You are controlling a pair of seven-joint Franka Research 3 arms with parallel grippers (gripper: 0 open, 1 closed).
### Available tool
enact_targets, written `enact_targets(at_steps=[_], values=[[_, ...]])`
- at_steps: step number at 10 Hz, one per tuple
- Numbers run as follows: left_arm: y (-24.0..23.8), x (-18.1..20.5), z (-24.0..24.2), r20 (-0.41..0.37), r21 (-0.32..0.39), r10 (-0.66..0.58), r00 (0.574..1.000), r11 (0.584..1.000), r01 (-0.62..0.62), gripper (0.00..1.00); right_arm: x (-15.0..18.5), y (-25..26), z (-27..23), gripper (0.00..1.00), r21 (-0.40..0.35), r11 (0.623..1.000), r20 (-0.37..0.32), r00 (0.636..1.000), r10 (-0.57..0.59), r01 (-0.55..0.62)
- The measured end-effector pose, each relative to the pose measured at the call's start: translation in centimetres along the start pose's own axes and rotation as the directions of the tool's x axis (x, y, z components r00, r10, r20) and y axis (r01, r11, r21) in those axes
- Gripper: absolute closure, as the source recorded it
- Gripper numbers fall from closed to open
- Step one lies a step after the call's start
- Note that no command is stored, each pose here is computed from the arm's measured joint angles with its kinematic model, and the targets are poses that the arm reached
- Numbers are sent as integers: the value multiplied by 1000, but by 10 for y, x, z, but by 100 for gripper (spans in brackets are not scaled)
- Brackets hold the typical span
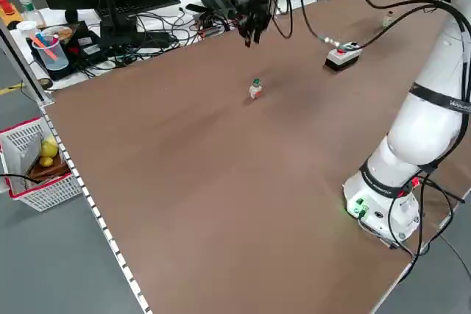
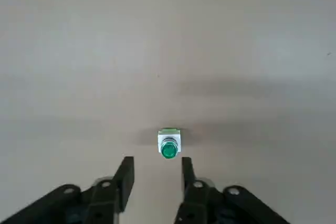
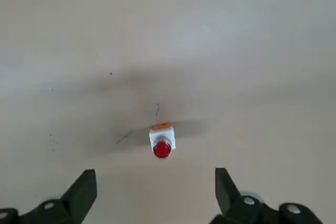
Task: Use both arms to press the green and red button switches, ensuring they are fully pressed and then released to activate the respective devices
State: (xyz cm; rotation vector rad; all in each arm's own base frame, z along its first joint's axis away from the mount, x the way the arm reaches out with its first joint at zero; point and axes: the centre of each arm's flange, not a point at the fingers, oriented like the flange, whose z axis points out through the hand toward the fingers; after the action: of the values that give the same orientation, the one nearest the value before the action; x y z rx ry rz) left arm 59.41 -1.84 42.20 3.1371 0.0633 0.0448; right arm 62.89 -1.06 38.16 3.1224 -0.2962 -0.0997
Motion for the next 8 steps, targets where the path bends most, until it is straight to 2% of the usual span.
enact_targets(at_steps=[1, 4, 5, 8], values=[[0, 8, -30, -17, 0, -2, 1000, 1000, 2, 50, -6, 0, -18, 0, 0, 1000, -4, 1000, 7, -7], [-1, 19, -103, -32, 0, -5, 999, 1000, 5, 7, -28, -4, -81, 0, -7, 1000, -3, 1000, 2, -2], [-1, 19, -125, -24, 1, -6, 1000, 1000, 6, 0, -35, -6, -106, 0, -8, 1000, -8, 1000, -3, 3], [-1, 11, -181, 0, 4, -5, 1000, 1000, 5, 0, -59, -12, -163, 0, -10, 1000, -31, 999, -19, 19]])
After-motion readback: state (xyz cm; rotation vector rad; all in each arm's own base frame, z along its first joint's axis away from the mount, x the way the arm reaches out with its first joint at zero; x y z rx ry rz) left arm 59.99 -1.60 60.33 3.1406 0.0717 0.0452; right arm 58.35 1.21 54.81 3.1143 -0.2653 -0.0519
